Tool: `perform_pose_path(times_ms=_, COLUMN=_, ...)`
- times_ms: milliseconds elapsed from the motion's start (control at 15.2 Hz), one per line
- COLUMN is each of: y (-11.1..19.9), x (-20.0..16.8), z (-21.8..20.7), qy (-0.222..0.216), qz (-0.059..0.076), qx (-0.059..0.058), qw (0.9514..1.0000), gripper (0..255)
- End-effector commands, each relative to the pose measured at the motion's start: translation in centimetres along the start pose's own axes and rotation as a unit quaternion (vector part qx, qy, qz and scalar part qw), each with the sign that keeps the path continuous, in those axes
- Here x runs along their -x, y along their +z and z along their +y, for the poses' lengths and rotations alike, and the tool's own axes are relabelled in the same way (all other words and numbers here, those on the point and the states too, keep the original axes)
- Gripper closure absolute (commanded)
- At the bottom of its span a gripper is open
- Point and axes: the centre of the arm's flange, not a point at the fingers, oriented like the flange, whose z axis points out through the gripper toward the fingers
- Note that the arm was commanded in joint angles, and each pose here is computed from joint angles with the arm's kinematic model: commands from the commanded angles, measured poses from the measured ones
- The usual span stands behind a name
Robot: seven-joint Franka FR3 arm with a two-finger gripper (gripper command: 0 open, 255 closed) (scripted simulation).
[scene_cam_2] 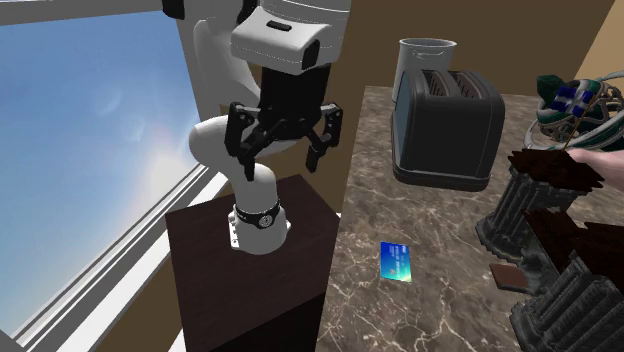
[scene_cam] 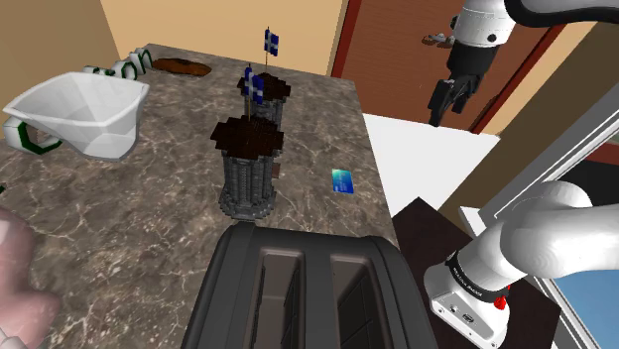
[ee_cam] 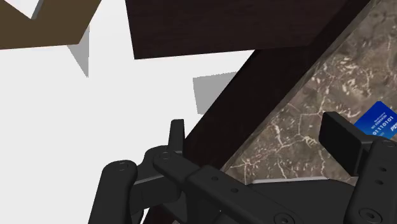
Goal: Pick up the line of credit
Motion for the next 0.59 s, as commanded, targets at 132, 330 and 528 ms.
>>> perform_pose_path(times_ms=132, y=1.4, x=-0.3, z=-2.0, qy=0.036, qz=0.011, qx=-0.005, qw=0.9993, gripper=0)
perform_pose_path(times_ms=330, y=3.4, x=-1.2, z=-5.0, qy=0.089, qz=0.027, qx=-0.014, qw=0.9955, gripper=0)
perform_pose_path(times_ms=528, y=5.3, x=-2.3, z=-7.8, qy=0.143, qz=0.042, qx=-0.022, qw=0.9886, gripper=0)
